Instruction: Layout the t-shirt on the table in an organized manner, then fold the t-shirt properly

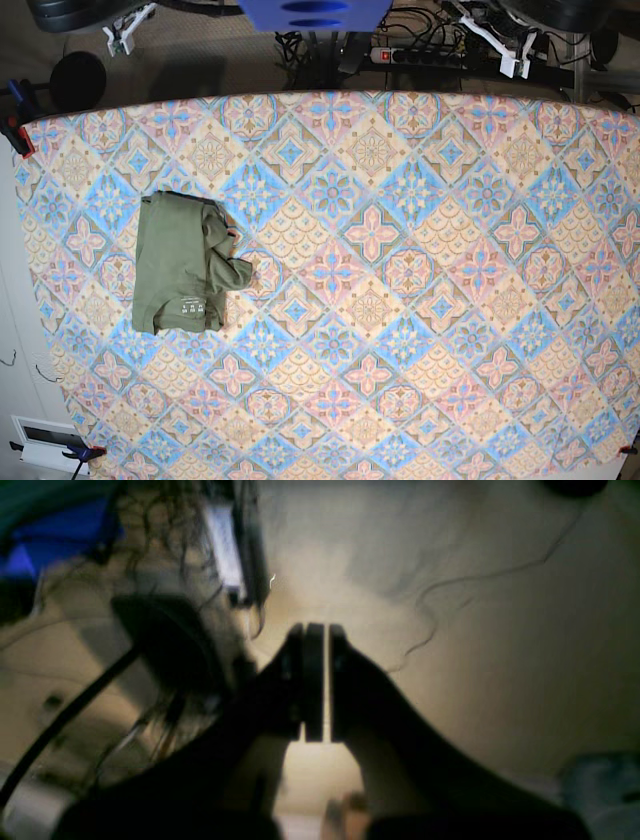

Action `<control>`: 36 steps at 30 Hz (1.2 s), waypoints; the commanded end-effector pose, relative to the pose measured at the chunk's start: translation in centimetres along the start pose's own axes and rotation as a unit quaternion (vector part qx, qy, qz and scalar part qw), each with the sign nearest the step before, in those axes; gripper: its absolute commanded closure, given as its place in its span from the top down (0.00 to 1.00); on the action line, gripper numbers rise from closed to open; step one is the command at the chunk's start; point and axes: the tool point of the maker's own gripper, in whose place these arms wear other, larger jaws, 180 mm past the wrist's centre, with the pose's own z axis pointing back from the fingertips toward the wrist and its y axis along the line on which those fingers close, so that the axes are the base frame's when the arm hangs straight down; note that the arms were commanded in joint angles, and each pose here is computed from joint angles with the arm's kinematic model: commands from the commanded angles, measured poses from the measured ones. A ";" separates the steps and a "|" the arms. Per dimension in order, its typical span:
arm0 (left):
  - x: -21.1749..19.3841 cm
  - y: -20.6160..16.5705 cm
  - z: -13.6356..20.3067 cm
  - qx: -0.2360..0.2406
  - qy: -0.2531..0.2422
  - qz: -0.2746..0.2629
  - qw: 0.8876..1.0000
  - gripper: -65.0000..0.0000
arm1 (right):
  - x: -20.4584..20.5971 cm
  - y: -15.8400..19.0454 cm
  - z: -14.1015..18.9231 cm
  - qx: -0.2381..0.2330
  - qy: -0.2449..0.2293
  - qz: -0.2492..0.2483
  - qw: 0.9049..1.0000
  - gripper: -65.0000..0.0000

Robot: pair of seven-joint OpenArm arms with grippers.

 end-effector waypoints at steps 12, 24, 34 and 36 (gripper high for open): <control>-5.3 -2.2 -8.4 -0.042 0.068 0.009 0.997 0.00 | -0.2 2.6 -7.2 0.065 0.014 -0.015 0.998 0.02; -6.8 -1.9 -14.2 -0.013 0.078 0.015 0.997 0.00 | 1.0 6.5 -13.1 0.134 -0.025 -0.102 0.985 0.02; -6.6 -4.3 -17.5 0.005 0.049 0.004 0.999 0.00 | 4.3 8.9 -14.1 0.162 -0.089 -0.153 0.971 0.03; -6.8 -4.4 -17.5 0.008 0.053 -0.004 0.999 0.00 | 4.6 8.5 -14.3 0.152 -0.092 -0.153 0.972 0.03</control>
